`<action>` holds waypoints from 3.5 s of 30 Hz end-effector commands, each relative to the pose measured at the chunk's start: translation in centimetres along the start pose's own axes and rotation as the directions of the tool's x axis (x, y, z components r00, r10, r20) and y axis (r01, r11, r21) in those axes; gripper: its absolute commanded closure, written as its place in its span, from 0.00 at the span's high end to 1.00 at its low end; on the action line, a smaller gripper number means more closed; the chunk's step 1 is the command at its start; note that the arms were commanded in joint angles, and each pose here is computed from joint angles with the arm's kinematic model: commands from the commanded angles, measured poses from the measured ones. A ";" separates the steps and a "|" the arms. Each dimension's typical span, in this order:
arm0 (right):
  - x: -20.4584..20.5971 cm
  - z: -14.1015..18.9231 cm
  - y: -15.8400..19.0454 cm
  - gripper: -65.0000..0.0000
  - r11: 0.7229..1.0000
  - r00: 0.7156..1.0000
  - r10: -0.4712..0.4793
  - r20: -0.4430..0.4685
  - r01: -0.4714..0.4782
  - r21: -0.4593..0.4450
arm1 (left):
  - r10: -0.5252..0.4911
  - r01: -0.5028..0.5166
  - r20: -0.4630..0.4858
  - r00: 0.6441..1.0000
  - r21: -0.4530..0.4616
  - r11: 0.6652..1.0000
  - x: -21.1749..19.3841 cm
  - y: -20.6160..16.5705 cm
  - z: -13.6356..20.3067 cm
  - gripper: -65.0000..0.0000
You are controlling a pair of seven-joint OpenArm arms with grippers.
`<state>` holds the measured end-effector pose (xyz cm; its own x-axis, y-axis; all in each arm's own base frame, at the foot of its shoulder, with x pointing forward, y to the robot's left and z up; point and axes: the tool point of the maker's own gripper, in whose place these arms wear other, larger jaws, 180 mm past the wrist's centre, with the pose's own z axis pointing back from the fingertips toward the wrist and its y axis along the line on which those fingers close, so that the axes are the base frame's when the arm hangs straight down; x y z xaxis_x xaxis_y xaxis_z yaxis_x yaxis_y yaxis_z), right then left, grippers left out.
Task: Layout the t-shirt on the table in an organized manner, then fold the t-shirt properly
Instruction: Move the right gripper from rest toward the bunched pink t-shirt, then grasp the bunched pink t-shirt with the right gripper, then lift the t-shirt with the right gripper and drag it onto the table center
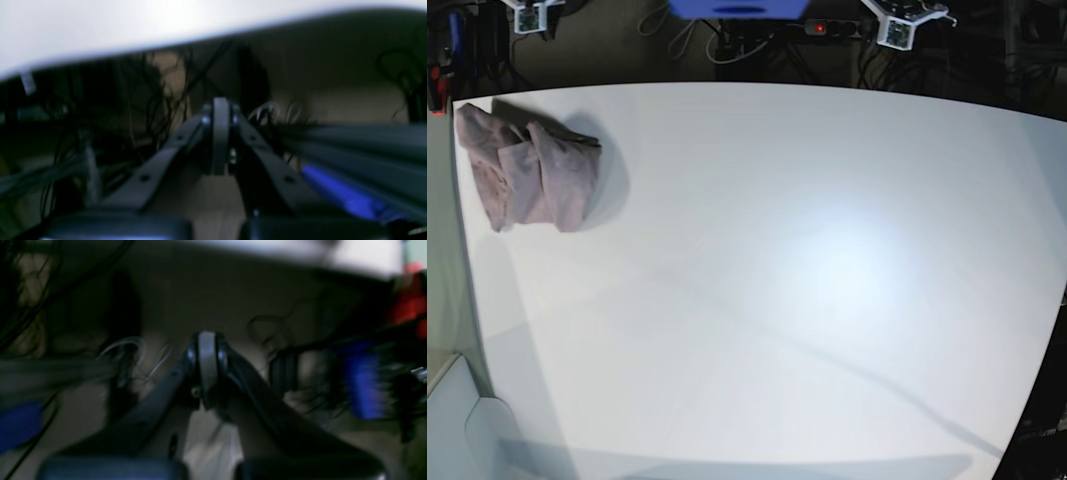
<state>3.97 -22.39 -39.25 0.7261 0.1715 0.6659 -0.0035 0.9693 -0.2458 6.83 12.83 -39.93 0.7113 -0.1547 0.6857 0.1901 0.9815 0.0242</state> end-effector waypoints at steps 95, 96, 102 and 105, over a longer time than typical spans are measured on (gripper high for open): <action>48.3 -0.5 -10.3 0.00 0.949 0.494 -0.139 0.858 0.314 -0.027 | 0.359 -0.363 0.059 0.931 0.081 0.928 4.6 6.7 -1.0 0.46; 49.9 0.6 -10.6 0.00 0.947 0.462 -0.142 0.875 0.320 -0.016 | 0.359 -0.363 0.059 0.931 0.081 0.928 4.6 6.7 -1.0 0.46; 58.4 7.9 -9.2 0.00 0.967 0.292 -0.121 0.949 0.252 0.045 | 0.363 -0.367 0.054 0.930 0.119 0.923 3.9 7.8 -0.4 0.46; 61.4 11.6 -7.2 0.00 0.982 0.213 -0.090 0.973 0.179 0.051 | 0.360 -0.363 0.052 0.932 0.150 0.920 3.5 8.8 0.1 0.46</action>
<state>41.53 -17.00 9.50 -0.4496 0.1148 0.8858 0.0933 0.9923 -0.0812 10.82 20.95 -37.94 0.7090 0.2216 0.6695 -0.1929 0.9741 -0.1181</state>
